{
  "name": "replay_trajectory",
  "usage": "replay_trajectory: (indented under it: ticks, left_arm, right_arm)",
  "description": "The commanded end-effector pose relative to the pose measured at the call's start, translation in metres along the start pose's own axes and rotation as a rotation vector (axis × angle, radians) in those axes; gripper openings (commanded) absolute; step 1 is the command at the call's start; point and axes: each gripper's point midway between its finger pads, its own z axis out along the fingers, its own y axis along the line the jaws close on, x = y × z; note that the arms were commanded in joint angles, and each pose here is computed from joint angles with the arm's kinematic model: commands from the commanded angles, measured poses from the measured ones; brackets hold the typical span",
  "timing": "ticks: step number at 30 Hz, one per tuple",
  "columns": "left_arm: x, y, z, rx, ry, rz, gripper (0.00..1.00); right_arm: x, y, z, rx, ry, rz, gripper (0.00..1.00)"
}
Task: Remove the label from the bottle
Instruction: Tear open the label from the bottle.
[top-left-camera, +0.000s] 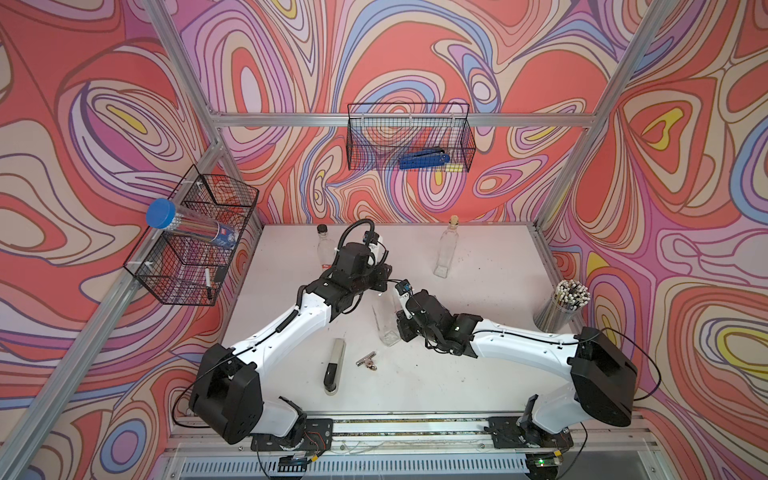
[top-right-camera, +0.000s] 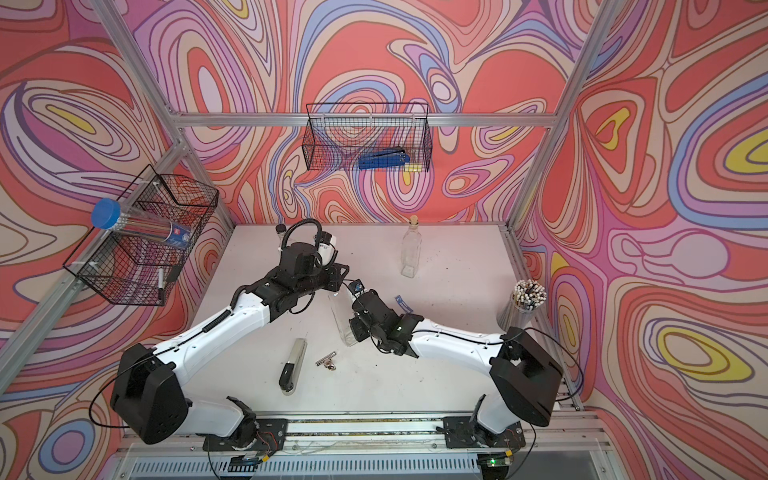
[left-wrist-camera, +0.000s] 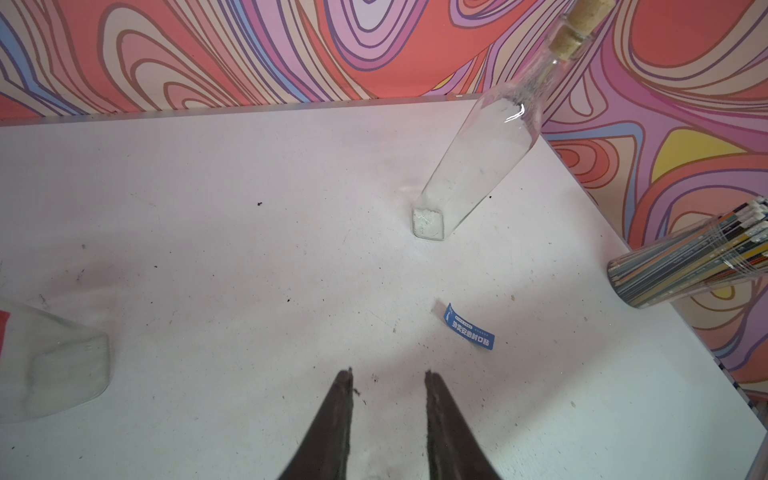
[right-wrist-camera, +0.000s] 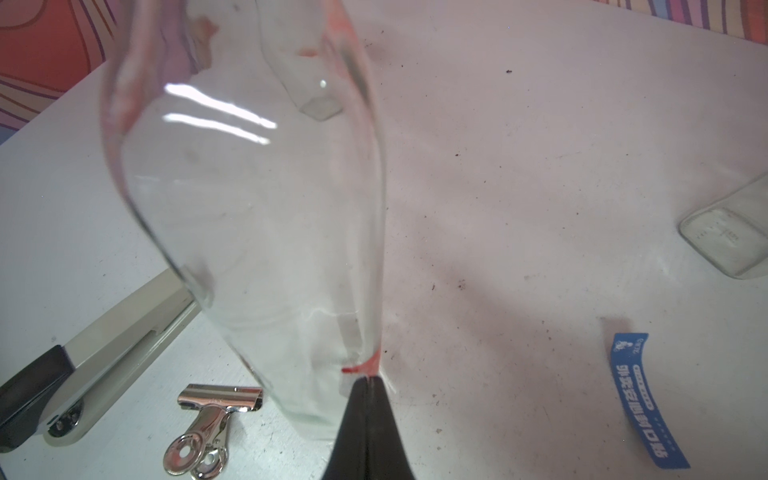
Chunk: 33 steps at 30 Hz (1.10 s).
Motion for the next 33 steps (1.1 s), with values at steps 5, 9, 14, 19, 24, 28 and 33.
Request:
replay_trajectory:
  ticks: [5, 9, 14, 19, 24, 28, 33]
  left_arm:
    - [0.022, 0.006, 0.003, -0.022, 0.085, 0.042, 0.0]
    - [0.023, 0.006, 0.003, -0.02, 0.085, 0.041, 0.0]
    - [0.023, 0.005, 0.003, -0.013, 0.086, 0.044, 0.0]
    - [0.024, 0.004, 0.004, -0.009, 0.086, 0.044, 0.0]
    - [0.023, 0.003, 0.003, -0.002, 0.085, 0.046, 0.0]
    - [0.024, 0.002, 0.002, 0.002, 0.082, 0.046, 0.0]
    - [0.023, 0.001, 0.002, 0.008, 0.082, 0.047, 0.0]
  right_arm:
    - [-0.016, -0.01, -0.007, 0.046, -0.039, 0.002, 0.0]
    - [-0.015, -0.01, -0.007, 0.051, -0.038, 0.002, 0.0]
    - [-0.014, -0.013, -0.008, 0.059, -0.038, 0.002, 0.0]
    - [-0.014, -0.016, -0.008, 0.068, -0.037, 0.008, 0.0]
    - [-0.013, -0.018, -0.008, 0.071, -0.036, 0.008, 0.0]
    - [-0.013, -0.019, -0.008, 0.073, -0.036, 0.009, 0.0]
    - [-0.013, -0.022, -0.008, 0.084, -0.035, 0.009, 0.0]
